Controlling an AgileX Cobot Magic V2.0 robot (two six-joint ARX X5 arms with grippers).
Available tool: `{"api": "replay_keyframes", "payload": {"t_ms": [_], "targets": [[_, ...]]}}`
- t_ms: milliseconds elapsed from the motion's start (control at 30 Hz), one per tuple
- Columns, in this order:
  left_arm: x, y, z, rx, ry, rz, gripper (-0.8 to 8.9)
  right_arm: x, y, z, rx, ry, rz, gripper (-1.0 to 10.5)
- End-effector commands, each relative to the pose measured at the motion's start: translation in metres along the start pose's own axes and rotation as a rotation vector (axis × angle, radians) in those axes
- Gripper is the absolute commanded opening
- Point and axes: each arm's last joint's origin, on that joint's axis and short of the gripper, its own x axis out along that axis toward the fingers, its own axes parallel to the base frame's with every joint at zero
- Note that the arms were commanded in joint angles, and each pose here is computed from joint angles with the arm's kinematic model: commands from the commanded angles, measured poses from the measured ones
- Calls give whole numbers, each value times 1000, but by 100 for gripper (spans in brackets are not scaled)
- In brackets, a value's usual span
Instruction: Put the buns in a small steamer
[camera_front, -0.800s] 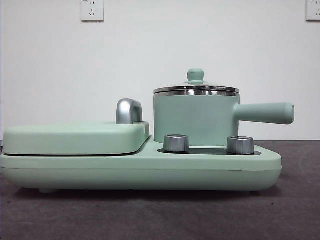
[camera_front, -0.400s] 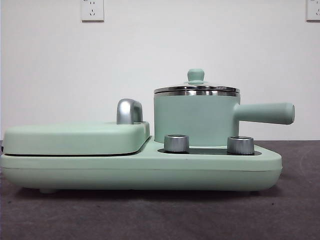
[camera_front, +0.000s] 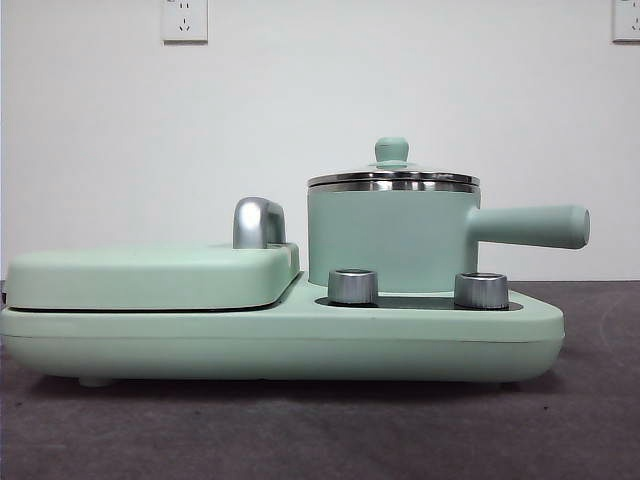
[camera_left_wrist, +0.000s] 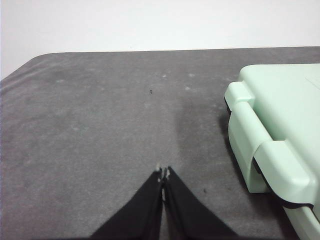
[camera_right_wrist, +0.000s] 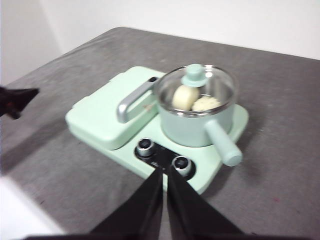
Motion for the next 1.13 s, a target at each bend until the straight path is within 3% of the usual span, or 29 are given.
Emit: {"api": "replay_keyframes", "payload": {"t_ms": [33, 300, 433, 600, 767, 933, 1133], "targets": [[2, 0, -7, -5, 23, 2, 7, 5, -2, -1, 6, -43, -59, 12], [2, 0, -7, -5, 23, 2, 7, 56, -30, -16, -68, -454, -246, 12], [2, 0, -7, -5, 23, 2, 7, 75, -46, -48, -73, -532, -352, 12], [2, 0, -7, -5, 23, 2, 7, 93, -61, -88, -36, -493, -451, 12], [2, 0, -7, -5, 23, 2, 7, 110, -72, -114, -18, -381, -495, 12], [2, 0, -7, -5, 23, 2, 7, 123, -83, -140, -2, -289, -608, 12], [2, 0, -7, -5, 23, 2, 7, 129, -88, -157, 16, -192, -632, 12]]}}
